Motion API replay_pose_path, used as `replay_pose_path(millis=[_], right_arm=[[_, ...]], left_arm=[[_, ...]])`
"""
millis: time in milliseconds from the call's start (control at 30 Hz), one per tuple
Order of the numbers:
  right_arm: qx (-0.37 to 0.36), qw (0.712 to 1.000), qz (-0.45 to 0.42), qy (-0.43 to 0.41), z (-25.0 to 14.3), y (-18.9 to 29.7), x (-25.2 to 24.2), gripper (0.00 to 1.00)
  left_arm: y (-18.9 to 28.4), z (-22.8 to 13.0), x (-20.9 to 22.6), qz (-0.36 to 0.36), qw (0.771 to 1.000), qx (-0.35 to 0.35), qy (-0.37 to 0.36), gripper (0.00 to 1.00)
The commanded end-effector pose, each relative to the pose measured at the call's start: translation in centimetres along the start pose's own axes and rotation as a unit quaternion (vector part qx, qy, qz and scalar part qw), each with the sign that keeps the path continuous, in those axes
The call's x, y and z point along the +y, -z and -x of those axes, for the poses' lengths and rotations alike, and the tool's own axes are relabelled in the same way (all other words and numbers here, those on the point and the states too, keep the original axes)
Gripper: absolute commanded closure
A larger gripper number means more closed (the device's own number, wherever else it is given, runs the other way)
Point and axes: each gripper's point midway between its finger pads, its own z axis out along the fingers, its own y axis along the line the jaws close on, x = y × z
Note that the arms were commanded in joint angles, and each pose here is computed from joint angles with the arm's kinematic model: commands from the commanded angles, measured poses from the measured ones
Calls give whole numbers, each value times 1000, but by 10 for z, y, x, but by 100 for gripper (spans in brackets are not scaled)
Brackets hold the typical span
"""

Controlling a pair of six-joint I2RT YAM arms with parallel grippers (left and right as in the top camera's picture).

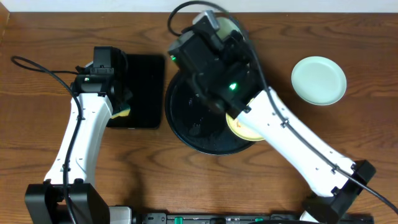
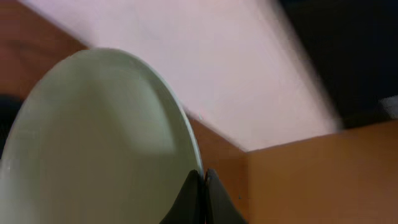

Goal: Clean dirty plates on tray and stack at the side

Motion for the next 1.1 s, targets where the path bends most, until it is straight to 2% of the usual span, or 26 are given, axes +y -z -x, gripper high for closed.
replay_pose_path(millis=[0,67,167,333,400,500,567,667,833,1067], right_arm=[[46,976,134,-166,-16,-24,21,99],[99,949,170,-247,-37,-47,27,99],[163,913,200,-316,-70,-85,37,99],[225,872,254,-352,-127,-134,75,99],[227,853,287,-372,-143,-148,95,99],[198,821,357,-399,-147,-157,124,99],[173,805,395,-408,-146,-158,137,99],[155,804,401,-412,-155,-163,149,99],[140,809,401,-406,-164,-167,172,99],[159,823,372,-398,-179,-177,206,98]], left_arm=[[-2,-3,3,2,1000,6,-4,92],[-2,-4,1,-3,1000,10,-4,92],[-2,-6,-3,-13,1000,17,-5,92],[0,-12,-18,-57,998,36,-19,92],[2,-17,-33,-99,993,50,-41,92],[8,-23,-52,-155,984,67,-65,92],[9,-24,-55,-163,982,70,-66,92],[9,-24,-56,-165,981,71,-66,92],[19,-33,-78,-232,966,97,-68,92],[34,-50,-120,-296,945,93,-107,92]])
